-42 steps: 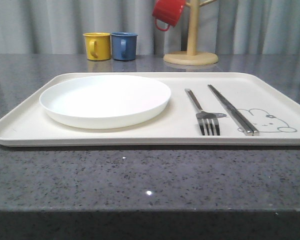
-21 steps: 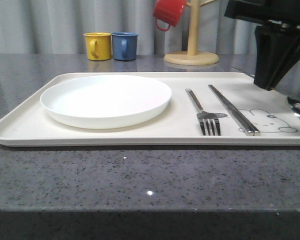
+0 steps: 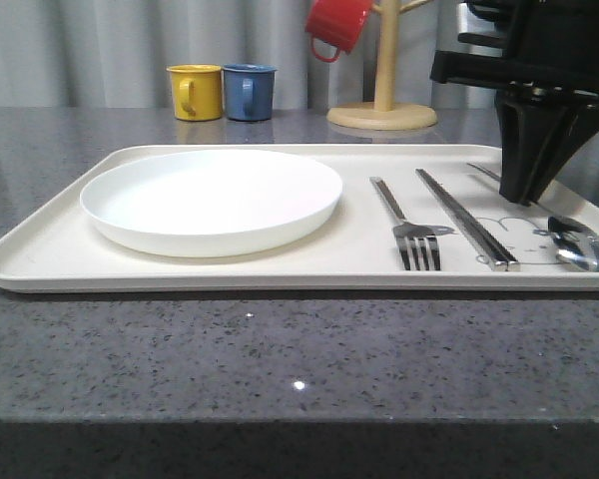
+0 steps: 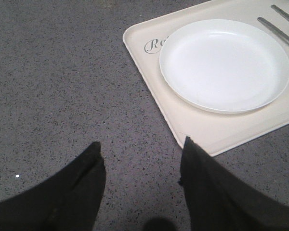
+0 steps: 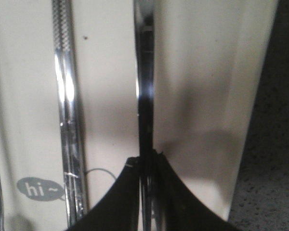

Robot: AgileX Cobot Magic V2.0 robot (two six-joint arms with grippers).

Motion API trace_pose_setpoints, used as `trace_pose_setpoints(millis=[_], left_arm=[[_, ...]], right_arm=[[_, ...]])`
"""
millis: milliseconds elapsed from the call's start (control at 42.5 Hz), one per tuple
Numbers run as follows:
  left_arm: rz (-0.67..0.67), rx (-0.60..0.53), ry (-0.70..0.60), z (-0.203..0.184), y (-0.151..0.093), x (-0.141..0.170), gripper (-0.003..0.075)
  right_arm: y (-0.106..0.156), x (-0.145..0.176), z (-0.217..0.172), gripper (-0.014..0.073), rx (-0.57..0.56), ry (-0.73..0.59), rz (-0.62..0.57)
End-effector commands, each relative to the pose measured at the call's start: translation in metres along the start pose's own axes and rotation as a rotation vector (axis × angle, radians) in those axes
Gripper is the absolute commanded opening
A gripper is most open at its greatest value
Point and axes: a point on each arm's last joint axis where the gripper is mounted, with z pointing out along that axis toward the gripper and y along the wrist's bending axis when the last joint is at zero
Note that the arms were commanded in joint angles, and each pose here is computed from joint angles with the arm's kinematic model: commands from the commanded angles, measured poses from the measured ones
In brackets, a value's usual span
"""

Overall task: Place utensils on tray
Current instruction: 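Place the spoon beside the chopsticks on the tray, release it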

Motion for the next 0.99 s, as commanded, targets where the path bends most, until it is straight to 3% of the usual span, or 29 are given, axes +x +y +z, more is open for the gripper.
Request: trace_pose_setpoints(millis=[0, 306, 424, 636, 966], left_arm=[[-0.007, -0.004, -0.095, -0.005, 0.001, -0.013, 0.0353], [-0.007, -0.004, -0.095, -0.005, 0.001, -0.013, 0.0353], [-0.007, -0.004, -0.095, -0.005, 0.001, -0.013, 0.0353], [-0.007, -0.004, -0.095, -0.005, 0.001, -0.013, 0.0353], [-0.007, -0.004, -0.095, -0.005, 0.001, -0.013, 0.0353]], right_arm=[[0.002, 0.002, -0.024, 0.0064, -0.004, -0.059, -0.003], [0.001, 0.002, -0.024, 0.0302, 0.004, -0.07, -0.006], [0.002, 0.002, -0.028, 0.0313, -0.001, -0.091, -0.011], [0.004, 0.017, -0.067, 0.0312, -0.017, -0.192, -0.163], [-0.005, 0.094, -0.141, 0.0312, -0.032, -0.465, -0.321]])
